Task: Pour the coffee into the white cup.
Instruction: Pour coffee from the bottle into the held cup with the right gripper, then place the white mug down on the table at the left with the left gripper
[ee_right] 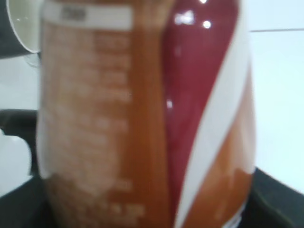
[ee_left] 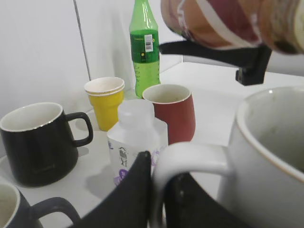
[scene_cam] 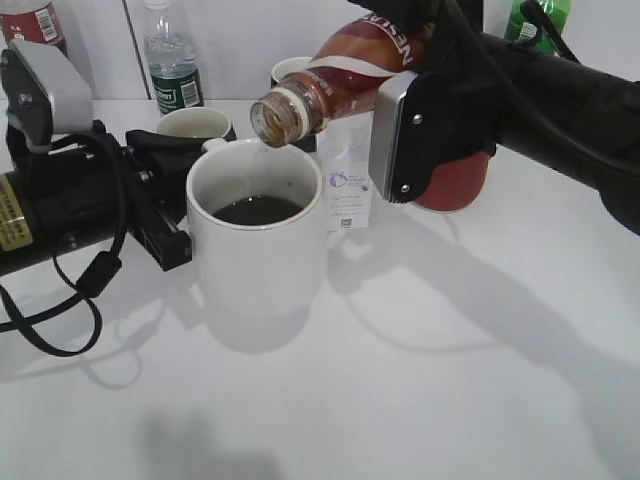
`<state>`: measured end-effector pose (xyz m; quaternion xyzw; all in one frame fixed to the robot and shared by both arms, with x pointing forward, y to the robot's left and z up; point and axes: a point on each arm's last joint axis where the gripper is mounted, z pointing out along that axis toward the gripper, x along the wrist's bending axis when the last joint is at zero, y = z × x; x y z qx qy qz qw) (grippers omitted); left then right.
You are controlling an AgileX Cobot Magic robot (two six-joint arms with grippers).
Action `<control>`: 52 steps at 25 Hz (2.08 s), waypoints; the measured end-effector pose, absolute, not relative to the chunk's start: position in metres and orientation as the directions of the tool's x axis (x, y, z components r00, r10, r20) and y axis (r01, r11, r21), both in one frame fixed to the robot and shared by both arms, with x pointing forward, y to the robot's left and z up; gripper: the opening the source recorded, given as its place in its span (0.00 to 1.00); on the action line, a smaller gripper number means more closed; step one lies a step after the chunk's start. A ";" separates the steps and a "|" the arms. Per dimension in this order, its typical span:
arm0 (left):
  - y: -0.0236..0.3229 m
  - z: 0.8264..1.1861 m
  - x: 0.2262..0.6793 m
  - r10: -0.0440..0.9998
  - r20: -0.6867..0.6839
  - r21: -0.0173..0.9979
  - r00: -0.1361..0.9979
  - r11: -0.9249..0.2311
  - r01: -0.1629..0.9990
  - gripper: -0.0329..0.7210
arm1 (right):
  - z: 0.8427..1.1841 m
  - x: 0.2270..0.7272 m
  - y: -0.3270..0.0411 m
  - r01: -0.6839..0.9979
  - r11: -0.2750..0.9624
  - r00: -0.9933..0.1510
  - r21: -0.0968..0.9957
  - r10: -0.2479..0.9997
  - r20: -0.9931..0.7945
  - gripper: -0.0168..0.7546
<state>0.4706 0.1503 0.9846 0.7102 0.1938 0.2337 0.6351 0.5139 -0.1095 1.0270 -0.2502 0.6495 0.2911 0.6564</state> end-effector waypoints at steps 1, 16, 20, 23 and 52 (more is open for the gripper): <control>0.150 0.985 0.471 0.573 0.084 0.993 0.815 -0.114 -0.023 0.12 | 1.026 0.514 -0.110 -0.706 0.706 -0.022 0.057 0.058 -0.998 0.71; 0.153 0.989 0.475 0.623 0.044 0.998 0.781 -0.053 -0.014 0.12 | 1.026 0.518 -0.114 -0.383 0.417 -0.535 0.824 0.627 -0.566 0.71; 0.156 0.991 0.478 0.664 0.047 0.999 0.746 -0.042 -0.026 0.12 | 1.026 0.519 -0.114 -0.156 0.156 -0.634 0.975 0.742 -0.220 0.71; 0.161 0.992 0.482 0.696 0.052 0.999 0.716 -0.039 -0.034 0.12 | 1.026 0.519 -0.114 -0.059 0.045 -0.649 0.997 0.757 -0.072 0.71; 0.312 0.993 0.523 0.987 0.034 0.997 0.160 -0.023 -0.070 0.12 | 1.025 0.519 -0.114 0.029 -0.052 -0.651 0.998 0.757 0.058 0.71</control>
